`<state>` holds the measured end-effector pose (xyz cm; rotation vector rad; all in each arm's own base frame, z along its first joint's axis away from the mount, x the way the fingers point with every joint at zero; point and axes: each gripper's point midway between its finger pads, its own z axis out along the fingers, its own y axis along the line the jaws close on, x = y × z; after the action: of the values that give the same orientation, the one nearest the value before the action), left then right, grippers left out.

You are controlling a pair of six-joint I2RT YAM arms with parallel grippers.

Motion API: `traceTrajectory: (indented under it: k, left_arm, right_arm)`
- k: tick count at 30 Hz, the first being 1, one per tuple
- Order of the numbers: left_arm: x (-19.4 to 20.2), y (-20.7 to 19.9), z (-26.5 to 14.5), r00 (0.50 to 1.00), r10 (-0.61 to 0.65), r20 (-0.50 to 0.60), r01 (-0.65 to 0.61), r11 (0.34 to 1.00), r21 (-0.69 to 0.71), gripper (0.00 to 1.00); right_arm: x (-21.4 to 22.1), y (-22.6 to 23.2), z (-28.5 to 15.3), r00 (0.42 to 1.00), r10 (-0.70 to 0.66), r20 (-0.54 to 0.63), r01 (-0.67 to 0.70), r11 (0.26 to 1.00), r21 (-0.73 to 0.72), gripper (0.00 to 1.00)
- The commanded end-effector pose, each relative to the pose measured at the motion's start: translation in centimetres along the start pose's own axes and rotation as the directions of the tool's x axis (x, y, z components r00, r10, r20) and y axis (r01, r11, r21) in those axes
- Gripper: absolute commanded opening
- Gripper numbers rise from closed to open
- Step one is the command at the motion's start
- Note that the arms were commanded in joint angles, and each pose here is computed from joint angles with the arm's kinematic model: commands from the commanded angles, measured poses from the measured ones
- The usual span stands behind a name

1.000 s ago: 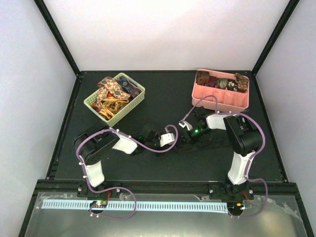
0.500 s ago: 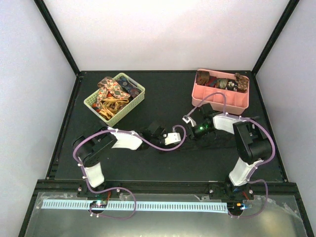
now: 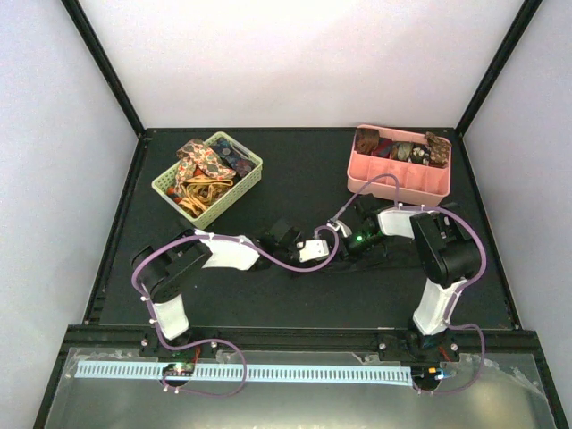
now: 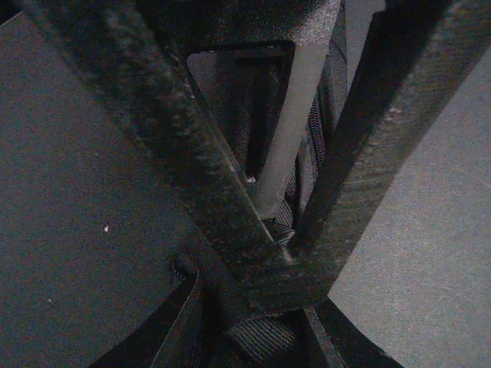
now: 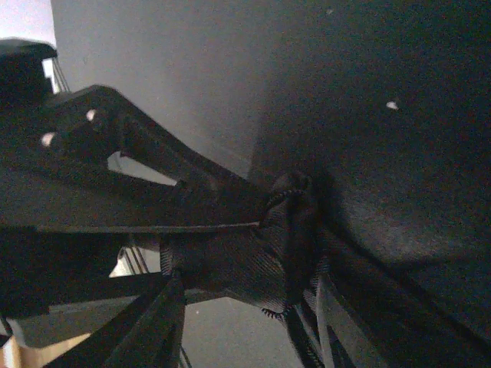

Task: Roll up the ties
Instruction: Roll the tie at the center of the board.

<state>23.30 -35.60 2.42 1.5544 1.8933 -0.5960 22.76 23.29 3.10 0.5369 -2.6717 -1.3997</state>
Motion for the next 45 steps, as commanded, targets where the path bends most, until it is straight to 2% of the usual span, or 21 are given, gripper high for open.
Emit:
traceTrajectory:
  k: [1,3,4,9,10,12,14,17,19,22,23,29,32,33,34,35,39,45]
  left_arm:
    - [3.4,-0.5,0.5,0.991,-0.017,-0.134,0.017,1.000,-0.001,0.20]
    - [3.4,-0.6,0.5,0.991,-0.016,-0.132,0.016,1.000,0.002,0.20]
    - [3.4,-0.6,0.5,0.991,-0.015,-0.132,0.016,1.000,0.002,0.19]
    - [3.4,-0.6,0.4,0.991,-0.008,-0.134,0.008,1.000,0.003,0.19]
    - [3.4,-0.6,0.4,0.991,-0.005,-0.134,0.006,1.000,0.003,0.20]
    - [3.5,-0.6,0.5,0.991,-0.004,-0.135,0.005,1.000,0.002,0.20]
    - [3.5,-0.6,0.5,0.991,-0.004,-0.133,0.005,1.000,0.005,0.19]
    - [3.5,-0.7,0.5,0.991,-0.004,-0.131,0.005,1.000,0.009,0.19]
    - [3.4,-0.7,0.6,0.991,-0.004,-0.130,0.005,1.000,0.010,0.20]
    - [3.5,-0.6,0.7,0.991,-0.004,-0.131,0.005,1.000,0.009,0.20]
    - [3.5,-0.6,0.7,0.991,-0.006,-0.132,0.007,1.000,0.008,0.20]
    - [2.9,-0.4,0.7,0.994,-0.020,-0.105,0.020,1.000,0.000,0.31]
    - [2.7,-0.5,0.8,0.995,-0.021,-0.094,0.022,1.000,0.011,0.29]
    - [2.7,-0.5,0.8,0.996,-0.018,-0.091,0.020,1.000,0.016,0.28]
    - [2.8,-0.6,0.9,0.996,-0.013,-0.092,0.015,1.000,0.022,0.26]
    - [2.8,-0.6,1.0,0.995,-0.011,-0.094,0.013,1.000,0.023,0.25]
    - [3.5,-0.6,1.2,0.992,-0.007,-0.123,0.010,1.000,0.022,0.22]
    - [3.7,-0.7,1.1,0.991,0.000,-0.130,0.002,1.000,0.021,0.21]
  right_arm:
    - [0.0,-0.9,0.3,1.000,-0.007,-0.001,0.007,0.999,0.032,0.55]
    - [-0.2,-0.7,0.5,1.000,-0.004,0.006,0.003,1.000,0.007,0.58]
    - [-0.4,-0.6,0.6,1.000,-0.003,0.010,0.003,1.000,-0.003,0.56]
    - [-0.5,-0.5,0.6,1.000,0.003,0.008,-0.003,1.000,-0.014,0.26]
    - [-0.6,-0.6,0.5,1.000,0.003,0.008,-0.002,1.000,-0.010,0.24]
    - [-0.7,-0.8,0.5,1.000,0.006,0.009,-0.006,1.000,-0.003,0.26]
    - [-0.8,-1.2,0.4,1.000,0.018,0.007,-0.018,1.000,0.006,0.40]
    - [-1.1,-1.2,0.3,1.000,0.021,0.023,-0.021,1.000,0.004,0.41]
    - [-1.4,-0.9,0.3,0.999,0.012,0.034,-0.012,1.000,-0.014,0.30]
    - [-1.3,-1.3,0.4,1.000,0.009,0.025,-0.010,1.000,0.004,0.04]
    - [-1.1,-1.6,0.5,1.000,0.011,0.018,-0.011,1.000,0.016,0.02]
    - [-0.1,-2.8,0.8,0.999,0.026,-0.024,-0.024,0.998,0.055,0.02]
    - [-0.1,-2.6,0.7,0.999,0.025,-0.025,-0.024,0.999,0.042,0.02]
    - [-0.2,-2.2,0.7,0.999,0.021,-0.025,-0.020,1.000,0.018,0.04]
    - [-0.2,-1.8,0.7,1.000,0.020,-0.021,-0.020,1.000,-0.004,0.17]
    - [-0.4,-1.4,0.5,1.000,0.017,-0.009,-0.018,1.000,-0.017,0.24]
    - [-1.7,0.1,-0.2,0.999,-0.005,0.047,0.007,0.999,-0.048,0.40]
    - [-1.7,0.4,-0.1,0.999,0.005,0.038,-0.004,1.000,-0.023,0.44]
